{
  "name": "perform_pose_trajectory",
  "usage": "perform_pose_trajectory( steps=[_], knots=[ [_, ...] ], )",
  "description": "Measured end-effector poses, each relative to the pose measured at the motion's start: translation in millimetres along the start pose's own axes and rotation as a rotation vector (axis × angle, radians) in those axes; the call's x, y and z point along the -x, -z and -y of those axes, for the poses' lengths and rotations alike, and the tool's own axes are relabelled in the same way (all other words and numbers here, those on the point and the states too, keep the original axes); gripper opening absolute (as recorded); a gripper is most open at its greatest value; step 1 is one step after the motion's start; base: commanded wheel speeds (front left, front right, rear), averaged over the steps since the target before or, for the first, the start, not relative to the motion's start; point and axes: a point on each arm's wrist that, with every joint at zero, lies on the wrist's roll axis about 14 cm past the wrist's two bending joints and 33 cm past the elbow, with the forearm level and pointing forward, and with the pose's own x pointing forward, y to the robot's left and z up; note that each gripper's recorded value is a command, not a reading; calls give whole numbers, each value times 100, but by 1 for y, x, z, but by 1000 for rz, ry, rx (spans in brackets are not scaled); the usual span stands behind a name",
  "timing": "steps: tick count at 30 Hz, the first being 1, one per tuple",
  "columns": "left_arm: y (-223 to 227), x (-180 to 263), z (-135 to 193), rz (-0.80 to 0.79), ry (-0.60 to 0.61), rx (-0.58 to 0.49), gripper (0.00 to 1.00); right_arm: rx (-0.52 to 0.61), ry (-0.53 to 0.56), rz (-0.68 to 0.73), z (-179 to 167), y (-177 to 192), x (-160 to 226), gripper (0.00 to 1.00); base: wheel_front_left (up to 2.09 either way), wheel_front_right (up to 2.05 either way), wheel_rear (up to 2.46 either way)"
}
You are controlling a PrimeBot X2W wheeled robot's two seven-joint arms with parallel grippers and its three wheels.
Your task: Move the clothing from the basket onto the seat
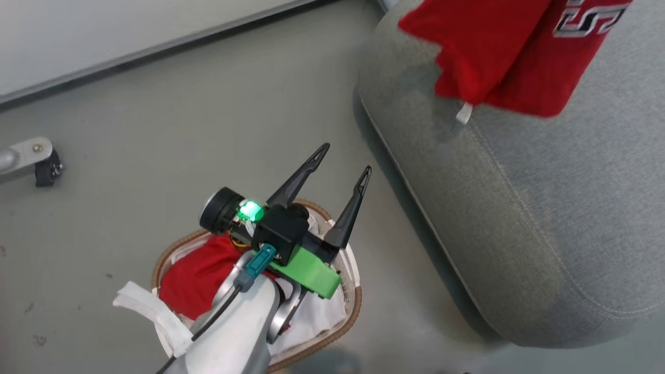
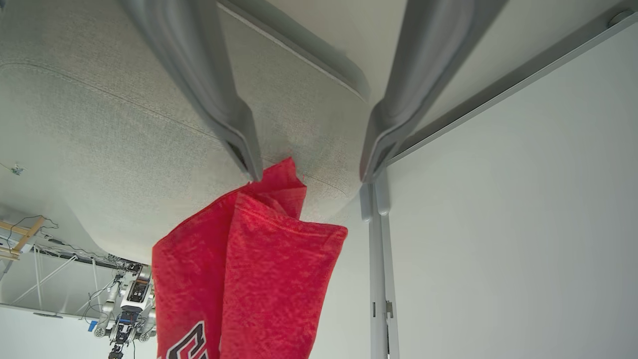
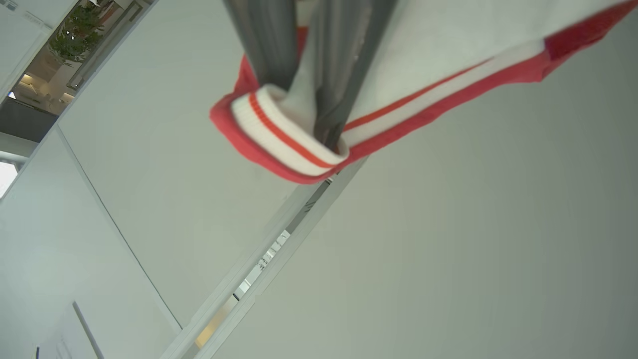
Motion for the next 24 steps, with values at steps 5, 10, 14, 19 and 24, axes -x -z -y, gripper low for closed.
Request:
perform_pose_trajectory(
  steps=[5,10,14,19,24],
  knots=[
    [13,-5,-24,1,-15,-13,100,47,74,-26,32,17,-35,0,0,0,0],
    [34,-9,-49,-15,-35,-18,100,41,122,-110,36,66,-48,0,0,0,0],
    [59,-8,-65,-45,-53,-7,100,-31,130,-242,7,136,-35,0,0,0,0],
    [102,-1,-79,-113,-63,23,100,-134,90,-490,-66,237,20,0,0,0,0],
    [129,3,-84,-150,-67,54,100,-194,58,-660,-116,287,77,0,0,0,0]
  ],
)
